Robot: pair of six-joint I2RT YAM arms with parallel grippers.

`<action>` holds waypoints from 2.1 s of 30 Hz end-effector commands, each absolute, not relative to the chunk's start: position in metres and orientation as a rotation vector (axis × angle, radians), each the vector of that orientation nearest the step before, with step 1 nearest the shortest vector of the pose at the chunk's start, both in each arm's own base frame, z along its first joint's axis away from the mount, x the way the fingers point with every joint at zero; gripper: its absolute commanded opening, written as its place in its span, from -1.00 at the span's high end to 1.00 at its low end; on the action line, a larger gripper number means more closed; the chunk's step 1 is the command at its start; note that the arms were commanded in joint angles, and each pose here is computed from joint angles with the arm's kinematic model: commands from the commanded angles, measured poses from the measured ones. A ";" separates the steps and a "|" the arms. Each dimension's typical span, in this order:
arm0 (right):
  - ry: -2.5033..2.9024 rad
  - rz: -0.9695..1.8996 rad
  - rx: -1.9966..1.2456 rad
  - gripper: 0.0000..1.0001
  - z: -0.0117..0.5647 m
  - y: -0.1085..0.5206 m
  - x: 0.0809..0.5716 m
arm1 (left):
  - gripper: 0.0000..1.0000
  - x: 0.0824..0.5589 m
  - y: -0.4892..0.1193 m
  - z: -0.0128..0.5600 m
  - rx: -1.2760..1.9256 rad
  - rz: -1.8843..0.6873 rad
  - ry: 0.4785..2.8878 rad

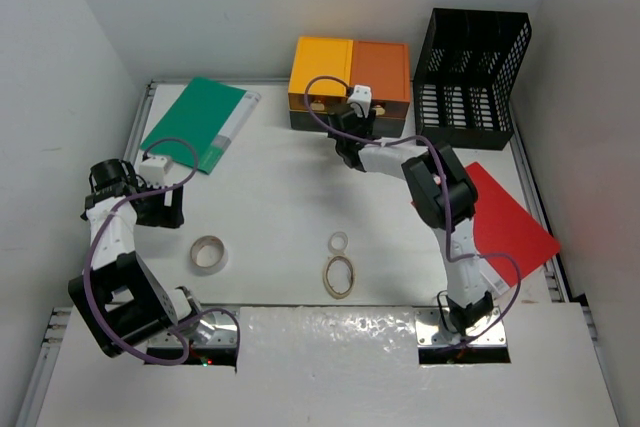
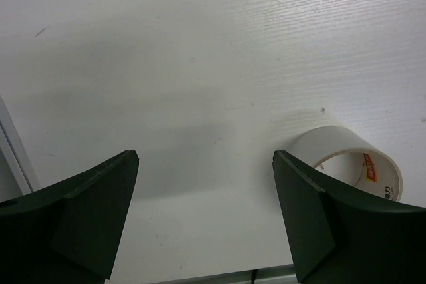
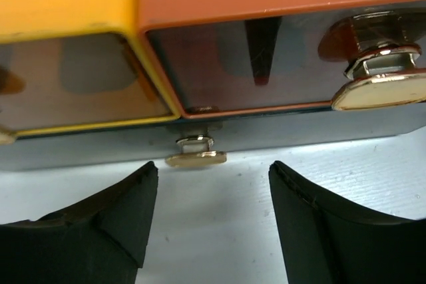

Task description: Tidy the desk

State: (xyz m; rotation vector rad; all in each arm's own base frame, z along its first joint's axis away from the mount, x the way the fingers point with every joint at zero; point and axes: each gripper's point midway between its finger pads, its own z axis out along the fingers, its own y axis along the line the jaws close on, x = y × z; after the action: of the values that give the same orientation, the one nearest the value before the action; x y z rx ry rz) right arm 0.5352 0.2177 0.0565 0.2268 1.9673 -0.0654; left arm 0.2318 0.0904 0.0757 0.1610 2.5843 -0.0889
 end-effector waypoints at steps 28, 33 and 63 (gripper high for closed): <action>1.887 -0.124 0.226 0.85 0.061 0.200 0.584 | -0.61 0.245 0.092 0.086 0.205 -0.092 2.527; 1.897 -0.055 0.197 1.00 0.064 0.200 0.565 | -0.61 0.244 0.093 0.087 0.207 -0.089 2.533; 2.155 0.116 -0.070 1.00 0.012 0.194 0.368 | -0.61 0.242 0.088 0.111 0.228 -0.077 2.485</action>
State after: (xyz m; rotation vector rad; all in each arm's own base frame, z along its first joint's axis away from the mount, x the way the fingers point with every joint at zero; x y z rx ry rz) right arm 0.3986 0.1960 0.0250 -0.0264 2.0732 0.1111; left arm 0.2326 0.0857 0.0914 0.1868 2.5544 -0.1039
